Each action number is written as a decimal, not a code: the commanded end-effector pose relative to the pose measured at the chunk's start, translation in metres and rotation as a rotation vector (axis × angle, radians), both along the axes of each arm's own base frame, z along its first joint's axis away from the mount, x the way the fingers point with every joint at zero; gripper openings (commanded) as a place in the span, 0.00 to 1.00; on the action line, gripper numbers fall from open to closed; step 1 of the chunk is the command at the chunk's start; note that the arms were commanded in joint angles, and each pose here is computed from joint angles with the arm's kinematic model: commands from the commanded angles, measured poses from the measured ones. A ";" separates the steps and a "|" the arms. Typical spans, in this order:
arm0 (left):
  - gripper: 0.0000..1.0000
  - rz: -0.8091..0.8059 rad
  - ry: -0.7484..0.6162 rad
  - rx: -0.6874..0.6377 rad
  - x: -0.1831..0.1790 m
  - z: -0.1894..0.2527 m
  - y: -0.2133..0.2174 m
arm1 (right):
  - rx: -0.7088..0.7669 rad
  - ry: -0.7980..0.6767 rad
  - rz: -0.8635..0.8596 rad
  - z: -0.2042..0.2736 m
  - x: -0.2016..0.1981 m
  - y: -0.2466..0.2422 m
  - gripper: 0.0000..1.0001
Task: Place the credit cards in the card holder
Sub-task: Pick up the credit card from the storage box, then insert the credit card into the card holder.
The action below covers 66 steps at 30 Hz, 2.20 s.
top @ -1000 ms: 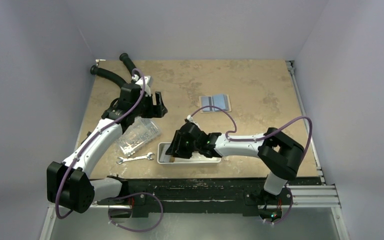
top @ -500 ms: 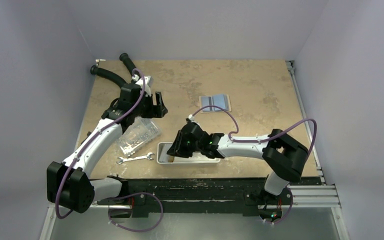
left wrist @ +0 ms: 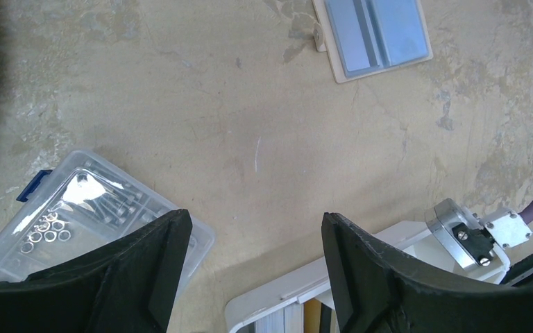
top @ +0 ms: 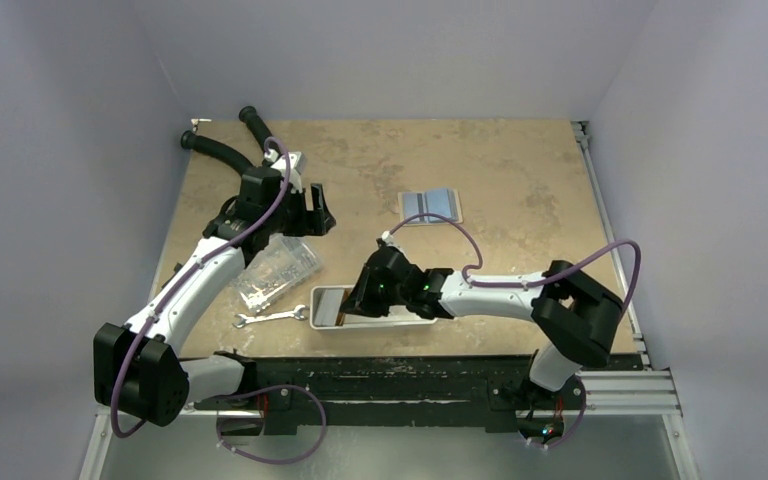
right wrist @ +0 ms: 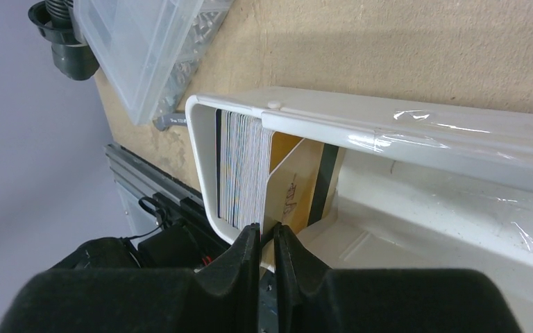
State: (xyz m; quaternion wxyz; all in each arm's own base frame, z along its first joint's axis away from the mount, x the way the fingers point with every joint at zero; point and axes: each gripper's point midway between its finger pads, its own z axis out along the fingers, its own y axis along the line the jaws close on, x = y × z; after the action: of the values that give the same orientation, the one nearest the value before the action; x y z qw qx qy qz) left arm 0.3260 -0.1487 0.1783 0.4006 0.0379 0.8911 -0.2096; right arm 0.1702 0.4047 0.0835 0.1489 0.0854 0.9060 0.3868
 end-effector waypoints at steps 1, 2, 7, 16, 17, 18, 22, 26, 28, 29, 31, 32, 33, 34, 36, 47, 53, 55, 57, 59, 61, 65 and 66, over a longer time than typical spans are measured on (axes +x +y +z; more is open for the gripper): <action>0.74 -0.005 -0.050 -0.001 0.006 0.008 0.002 | 0.035 0.022 0.036 0.016 -0.014 -0.002 0.13; 0.74 -0.005 -0.050 0.000 0.006 0.008 0.002 | 0.033 0.032 0.040 0.015 -0.016 -0.004 0.13; 0.74 -0.004 -0.041 0.004 0.006 0.005 0.002 | -0.003 0.068 0.046 0.016 -0.024 -0.015 0.09; 0.74 0.009 -0.035 0.018 0.009 0.001 0.006 | 0.001 0.071 0.049 0.028 -0.028 -0.038 0.00; 0.74 0.007 -0.036 0.015 0.009 0.001 0.005 | 0.004 0.070 0.056 0.032 -0.028 -0.040 0.00; 0.74 0.003 -0.039 0.010 0.010 0.002 0.005 | 0.011 0.061 0.066 0.037 -0.028 -0.042 0.00; 0.74 -0.066 -0.054 -0.060 0.008 0.011 -0.010 | 0.031 -0.053 0.124 0.062 -0.014 -0.055 0.00; 0.74 -0.253 -0.078 -0.241 -0.001 0.033 -0.048 | -0.021 -0.295 0.339 0.077 0.030 -0.073 0.00; 0.74 -0.311 -0.077 -0.347 -0.005 0.045 -0.065 | -0.024 -0.377 0.406 0.082 0.056 -0.082 0.00; 0.74 -0.330 -0.077 -0.385 -0.005 0.050 -0.070 | -0.011 -0.436 0.475 0.087 0.067 -0.085 0.00; 0.74 -0.364 -0.069 -0.448 -0.003 0.055 -0.080 | 0.008 -0.480 0.475 0.096 0.095 -0.091 0.00; 0.74 -0.369 -0.060 -0.473 -0.001 0.056 -0.083 | 0.029 -0.515 0.494 0.103 0.106 -0.093 0.00; 0.74 -0.368 -0.049 -0.492 0.001 0.055 -0.085 | 0.074 -0.529 0.502 0.107 0.118 -0.093 0.00; 0.74 -0.366 -0.043 -0.506 0.003 0.054 -0.087 | 0.123 -0.529 0.511 0.109 0.127 -0.092 0.00; 0.74 -0.344 -0.029 -0.512 0.008 0.051 -0.087 | 0.177 -0.524 0.547 0.110 0.143 -0.095 0.00; 0.65 -0.355 0.066 -0.581 0.025 0.016 -0.101 | 0.392 -0.510 0.677 0.137 0.158 -0.087 0.00; 0.46 -0.404 0.045 -0.711 0.023 0.030 -0.112 | 0.427 -0.463 0.694 0.131 0.161 -0.083 0.00; 0.35 -0.426 0.018 -0.766 0.021 0.039 -0.114 | 0.421 -0.460 0.691 0.127 0.163 -0.083 0.00; 0.24 -0.437 -0.010 -0.806 0.019 0.047 -0.115 | 0.417 -0.451 0.667 0.124 0.166 -0.085 0.06; 0.13 -0.445 -0.036 -0.853 0.017 0.055 -0.116 | 0.440 -0.443 0.639 0.125 0.169 -0.088 0.07; 0.03 -0.453 -0.048 -0.891 0.015 0.061 -0.116 | 0.449 -0.445 0.595 0.125 0.176 -0.092 0.12; 0.00 -0.433 -0.107 -0.952 0.014 0.078 -0.112 | 0.494 -0.429 0.481 0.132 0.184 -0.098 0.30; 0.00 -0.420 -0.117 -0.967 0.014 0.081 -0.111 | 0.514 -0.427 0.455 0.133 0.182 -0.099 0.35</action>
State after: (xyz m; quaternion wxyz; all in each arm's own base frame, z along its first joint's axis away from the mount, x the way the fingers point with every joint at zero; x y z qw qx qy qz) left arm 0.3440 -0.2616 0.2103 0.3175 0.0209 0.7091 -0.6293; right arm 0.3455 0.3092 0.1899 0.1759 -0.2015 0.7469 0.6088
